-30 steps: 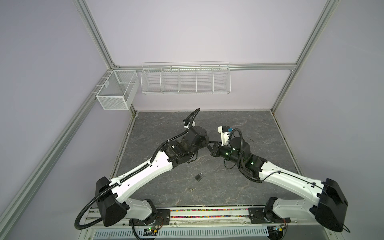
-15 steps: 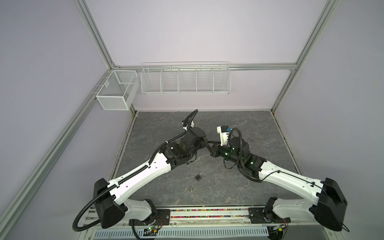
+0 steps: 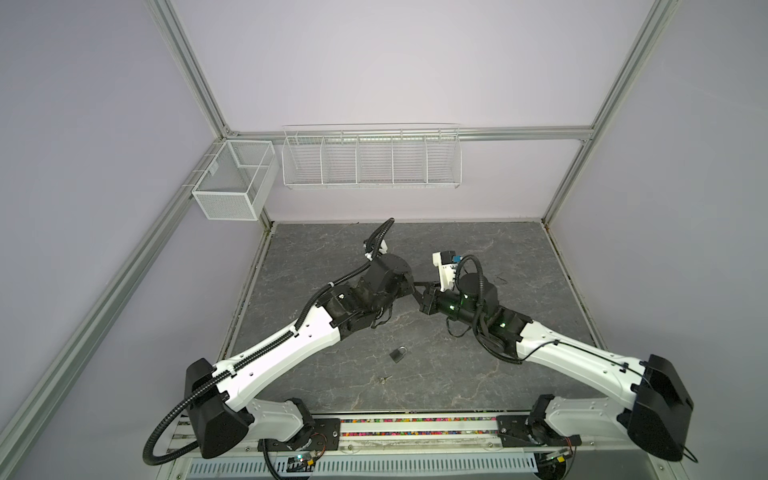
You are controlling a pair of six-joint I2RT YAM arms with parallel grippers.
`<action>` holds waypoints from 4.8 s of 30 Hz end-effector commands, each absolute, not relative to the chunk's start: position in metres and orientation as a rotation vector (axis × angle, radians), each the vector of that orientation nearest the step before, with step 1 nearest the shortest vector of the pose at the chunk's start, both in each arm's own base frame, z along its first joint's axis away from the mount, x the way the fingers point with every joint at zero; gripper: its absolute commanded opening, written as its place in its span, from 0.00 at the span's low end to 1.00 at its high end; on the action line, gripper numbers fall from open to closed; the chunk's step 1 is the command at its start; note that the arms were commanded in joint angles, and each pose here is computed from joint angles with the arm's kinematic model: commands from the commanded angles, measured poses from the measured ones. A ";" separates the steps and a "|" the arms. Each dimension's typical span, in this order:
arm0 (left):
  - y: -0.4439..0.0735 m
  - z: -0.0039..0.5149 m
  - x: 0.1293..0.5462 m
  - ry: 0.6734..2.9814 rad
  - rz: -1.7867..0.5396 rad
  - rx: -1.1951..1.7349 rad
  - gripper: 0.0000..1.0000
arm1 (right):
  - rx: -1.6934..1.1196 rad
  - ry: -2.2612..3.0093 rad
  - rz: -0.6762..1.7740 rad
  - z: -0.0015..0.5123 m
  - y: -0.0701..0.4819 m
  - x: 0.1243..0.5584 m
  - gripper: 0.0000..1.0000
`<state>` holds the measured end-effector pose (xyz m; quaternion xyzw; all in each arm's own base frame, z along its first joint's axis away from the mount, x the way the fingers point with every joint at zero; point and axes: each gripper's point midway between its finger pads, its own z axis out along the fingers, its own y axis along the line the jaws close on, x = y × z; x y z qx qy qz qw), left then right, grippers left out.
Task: Unlock with the key
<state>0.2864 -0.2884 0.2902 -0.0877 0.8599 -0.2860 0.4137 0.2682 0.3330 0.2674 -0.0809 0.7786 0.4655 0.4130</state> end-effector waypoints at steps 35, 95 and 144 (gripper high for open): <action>-0.294 0.313 0.280 2.101 -0.850 -0.223 0.00 | -0.295 1.869 1.232 0.304 0.335 0.272 0.27; -0.289 0.352 0.270 1.912 -1.065 -0.185 0.00 | -0.257 1.789 1.473 0.348 0.339 0.257 0.12; -0.279 0.284 0.256 1.627 -0.614 0.569 0.00 | -0.684 2.236 0.526 0.298 0.313 0.293 0.88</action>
